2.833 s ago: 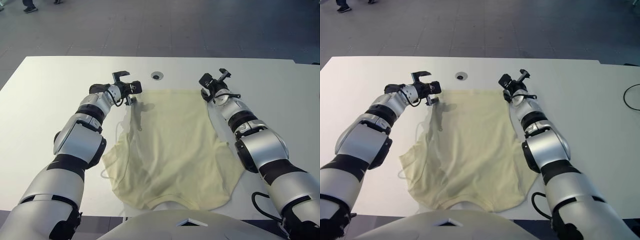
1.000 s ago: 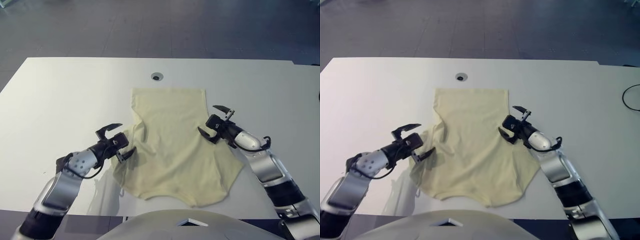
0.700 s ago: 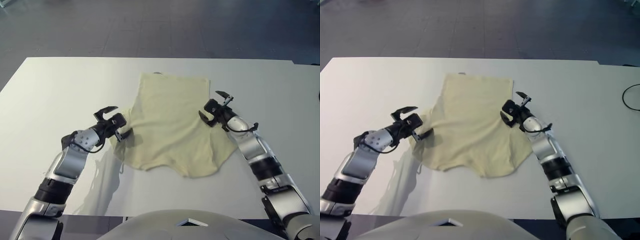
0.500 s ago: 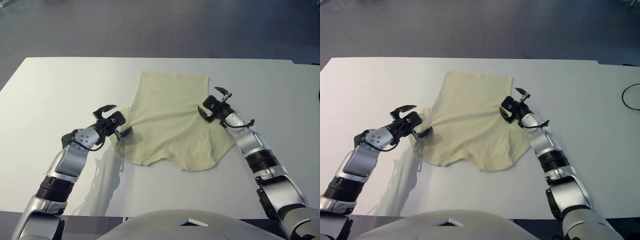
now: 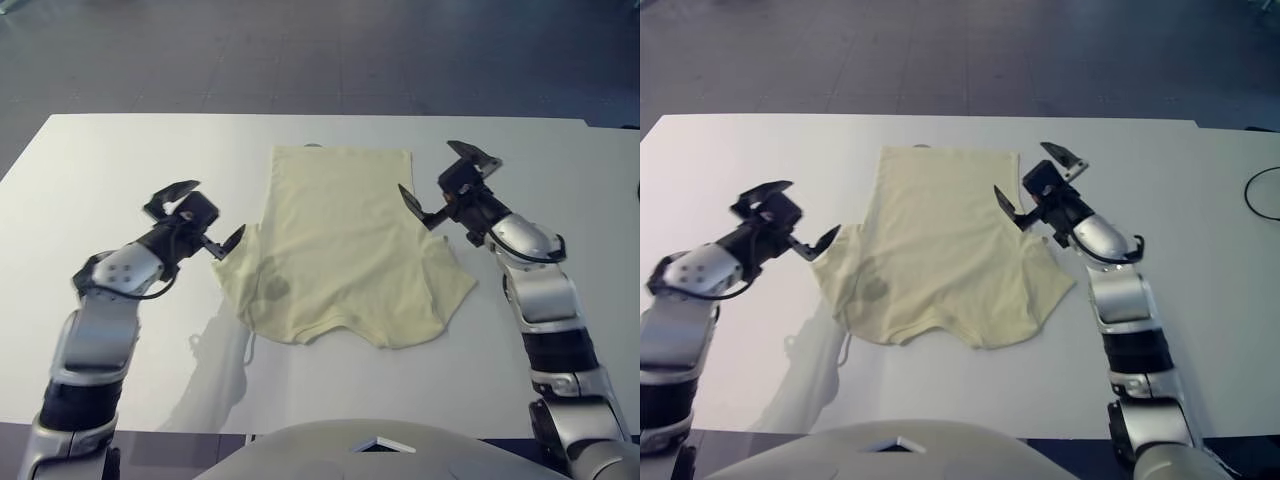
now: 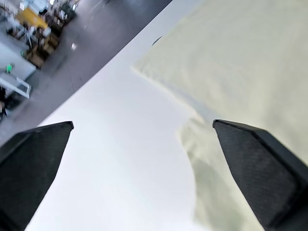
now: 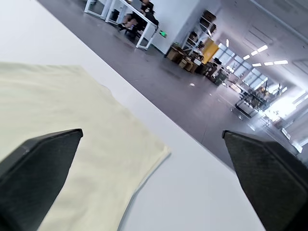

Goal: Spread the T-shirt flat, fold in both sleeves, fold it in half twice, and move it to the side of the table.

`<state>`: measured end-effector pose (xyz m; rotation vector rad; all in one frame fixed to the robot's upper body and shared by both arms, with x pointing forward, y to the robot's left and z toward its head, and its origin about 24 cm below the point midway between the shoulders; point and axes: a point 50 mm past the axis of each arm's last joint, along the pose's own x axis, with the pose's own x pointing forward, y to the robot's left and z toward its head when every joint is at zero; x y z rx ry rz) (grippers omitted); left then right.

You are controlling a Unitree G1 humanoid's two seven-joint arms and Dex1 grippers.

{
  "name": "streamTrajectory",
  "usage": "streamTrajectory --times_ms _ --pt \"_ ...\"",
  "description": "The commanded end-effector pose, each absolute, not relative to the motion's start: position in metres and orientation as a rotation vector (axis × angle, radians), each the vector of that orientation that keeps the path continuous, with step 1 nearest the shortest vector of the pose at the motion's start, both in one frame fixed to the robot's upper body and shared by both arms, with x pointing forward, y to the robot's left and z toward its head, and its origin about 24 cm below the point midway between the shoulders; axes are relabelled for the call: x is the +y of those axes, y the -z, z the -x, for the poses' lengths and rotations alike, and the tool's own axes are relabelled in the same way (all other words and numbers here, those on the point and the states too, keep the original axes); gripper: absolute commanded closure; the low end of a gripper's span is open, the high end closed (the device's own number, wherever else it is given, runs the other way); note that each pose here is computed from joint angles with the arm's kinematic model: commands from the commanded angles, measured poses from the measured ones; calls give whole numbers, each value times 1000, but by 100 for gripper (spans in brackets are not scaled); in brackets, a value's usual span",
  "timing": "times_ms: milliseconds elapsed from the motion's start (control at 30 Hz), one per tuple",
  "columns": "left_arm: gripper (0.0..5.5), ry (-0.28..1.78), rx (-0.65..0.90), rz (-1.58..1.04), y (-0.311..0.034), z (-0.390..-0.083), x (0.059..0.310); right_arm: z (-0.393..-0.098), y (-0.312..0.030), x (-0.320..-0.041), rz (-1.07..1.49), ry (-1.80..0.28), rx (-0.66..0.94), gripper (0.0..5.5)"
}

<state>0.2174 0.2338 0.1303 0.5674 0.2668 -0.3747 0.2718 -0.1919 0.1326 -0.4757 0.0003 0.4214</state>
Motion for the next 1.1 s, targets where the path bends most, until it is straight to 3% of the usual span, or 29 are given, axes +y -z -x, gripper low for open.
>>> streamTrajectory --times_ms 33,100,300,633,800,1100 --pt "11 304 391 -374 -113 -185 241 -249 -138 -199 316 -359 72 10" --pt "11 275 430 -317 -104 -176 244 -238 -139 -203 243 -322 100 10" --pt "109 222 459 -173 -85 -173 247 -208 -128 -219 63 -175 247 10" --pt "288 186 514 -38 -60 -175 246 -172 -95 -234 69 -138 466 176" --pt "211 192 512 -19 -53 -176 244 -161 -77 -238 39 -116 526 261" --pt "62 216 527 -17 -44 -188 242 -169 -58 -236 -20 -105 577 410"
